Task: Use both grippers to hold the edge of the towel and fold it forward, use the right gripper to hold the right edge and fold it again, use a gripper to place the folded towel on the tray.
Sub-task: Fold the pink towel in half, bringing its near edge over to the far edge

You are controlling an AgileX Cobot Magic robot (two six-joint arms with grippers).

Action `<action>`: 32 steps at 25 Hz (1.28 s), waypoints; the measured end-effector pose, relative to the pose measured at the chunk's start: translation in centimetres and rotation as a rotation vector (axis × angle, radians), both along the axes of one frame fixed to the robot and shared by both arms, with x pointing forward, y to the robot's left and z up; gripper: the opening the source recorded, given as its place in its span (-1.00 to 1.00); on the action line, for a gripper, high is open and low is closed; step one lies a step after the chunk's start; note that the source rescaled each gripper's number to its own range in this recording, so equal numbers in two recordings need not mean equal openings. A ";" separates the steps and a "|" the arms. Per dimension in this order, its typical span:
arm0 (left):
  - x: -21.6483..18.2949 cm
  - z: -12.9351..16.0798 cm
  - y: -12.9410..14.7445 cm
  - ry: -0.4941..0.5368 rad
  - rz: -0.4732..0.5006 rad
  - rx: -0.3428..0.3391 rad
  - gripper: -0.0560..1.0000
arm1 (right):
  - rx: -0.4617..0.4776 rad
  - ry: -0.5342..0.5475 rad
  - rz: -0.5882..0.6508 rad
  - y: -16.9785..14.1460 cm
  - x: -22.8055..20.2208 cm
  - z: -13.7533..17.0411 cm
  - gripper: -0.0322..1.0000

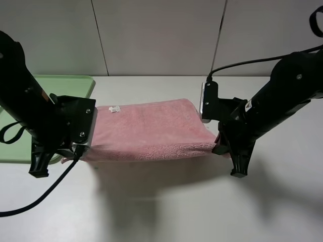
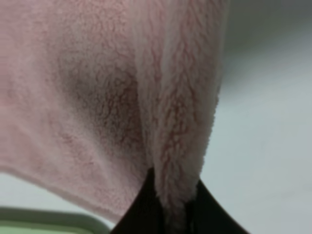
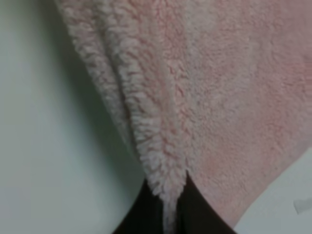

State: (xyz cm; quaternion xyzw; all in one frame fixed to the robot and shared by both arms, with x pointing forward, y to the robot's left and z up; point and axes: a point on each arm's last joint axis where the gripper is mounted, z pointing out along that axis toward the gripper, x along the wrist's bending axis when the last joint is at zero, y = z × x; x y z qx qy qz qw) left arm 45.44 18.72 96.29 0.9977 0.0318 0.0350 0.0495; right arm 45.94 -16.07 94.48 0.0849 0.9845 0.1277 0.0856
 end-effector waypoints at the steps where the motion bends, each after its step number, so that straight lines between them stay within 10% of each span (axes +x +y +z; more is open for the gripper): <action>1: -0.2 0.3 0.1 -0.002 0.004 -0.004 -0.89 | 0.005 -0.001 -0.007 -0.1 -0.2 0.4 -0.94; 32: -2.1 4.7 0.3 0.062 0.227 -0.063 -0.89 | 0.066 -0.008 -0.143 -2.0 -3.7 6.2 -0.94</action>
